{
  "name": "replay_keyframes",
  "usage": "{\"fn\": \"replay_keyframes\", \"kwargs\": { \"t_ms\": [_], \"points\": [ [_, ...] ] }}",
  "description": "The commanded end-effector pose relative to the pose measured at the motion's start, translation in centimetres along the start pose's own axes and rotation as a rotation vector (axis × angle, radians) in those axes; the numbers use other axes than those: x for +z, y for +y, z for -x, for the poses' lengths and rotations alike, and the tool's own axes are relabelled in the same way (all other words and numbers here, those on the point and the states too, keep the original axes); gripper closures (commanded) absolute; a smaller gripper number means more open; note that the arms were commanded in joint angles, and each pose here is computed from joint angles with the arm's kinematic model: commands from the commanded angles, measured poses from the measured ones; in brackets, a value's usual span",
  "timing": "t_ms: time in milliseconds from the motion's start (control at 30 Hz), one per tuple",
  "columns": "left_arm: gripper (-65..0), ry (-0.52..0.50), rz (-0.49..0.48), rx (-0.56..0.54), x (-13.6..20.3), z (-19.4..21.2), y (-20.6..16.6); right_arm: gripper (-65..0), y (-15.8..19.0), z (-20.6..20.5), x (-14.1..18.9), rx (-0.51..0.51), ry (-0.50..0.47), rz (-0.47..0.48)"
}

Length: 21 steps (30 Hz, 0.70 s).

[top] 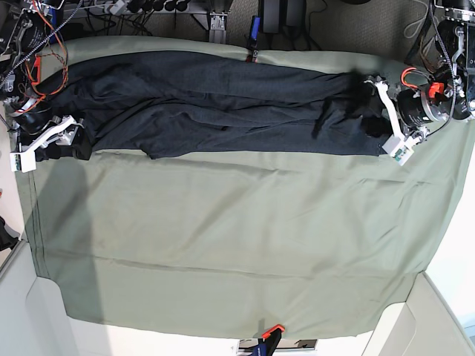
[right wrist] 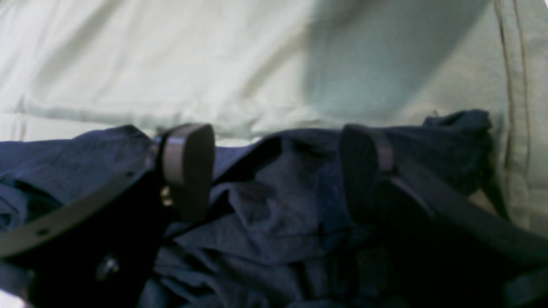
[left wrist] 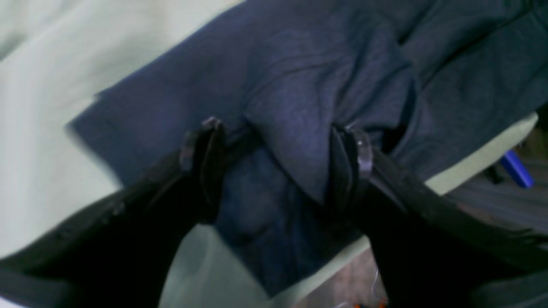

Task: Fold the T-shirt properly
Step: 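Release the cuff and move the left gripper to the strip's end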

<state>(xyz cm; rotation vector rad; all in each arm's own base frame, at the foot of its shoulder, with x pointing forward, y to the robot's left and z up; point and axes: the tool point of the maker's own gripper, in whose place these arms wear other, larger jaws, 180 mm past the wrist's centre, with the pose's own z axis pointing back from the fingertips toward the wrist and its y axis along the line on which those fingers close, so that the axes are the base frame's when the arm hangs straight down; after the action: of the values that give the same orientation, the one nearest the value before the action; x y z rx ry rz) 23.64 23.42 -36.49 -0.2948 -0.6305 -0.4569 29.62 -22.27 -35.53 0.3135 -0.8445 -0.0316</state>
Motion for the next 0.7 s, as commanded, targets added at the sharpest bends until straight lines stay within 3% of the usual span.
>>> {"fn": "replay_keyframes", "kwargs": {
  "t_ms": [0,67,200,300,533,667],
  "points": [
    [-39.1,-0.087,-0.013,0.011,1.3,-2.2,1.0,-44.9,0.0,-1.8,0.4,0.020,-0.056,-0.005],
    [-39.1,-0.190,-0.030,0.076,3.1,-3.7,2.2,-44.9,0.0,-1.8,0.4,0.021,-0.054,-0.005],
    [-39.1,-0.263,-0.070,0.169,5.6,-3.7,3.8,-44.9,0.0,-1.7,0.4,0.020,-0.052,-0.005],
    [-39.1,-0.242,-0.069,0.224,5.5,-1.8,3.9,-44.9,0.0,-1.7,0.4,0.020,-0.053,-0.005],
    [-39.1,-0.240,-0.114,0.476,3.0,4.0,6.9,-44.9,0.0,-1.7,0.4,0.019,-0.053,-0.005],
    [-39.1,-0.248,-0.066,0.608,1.9,5.5,6.6,-44.9,0.1,-1.7,0.4,0.018,-0.053,-0.006]
  ]
}}
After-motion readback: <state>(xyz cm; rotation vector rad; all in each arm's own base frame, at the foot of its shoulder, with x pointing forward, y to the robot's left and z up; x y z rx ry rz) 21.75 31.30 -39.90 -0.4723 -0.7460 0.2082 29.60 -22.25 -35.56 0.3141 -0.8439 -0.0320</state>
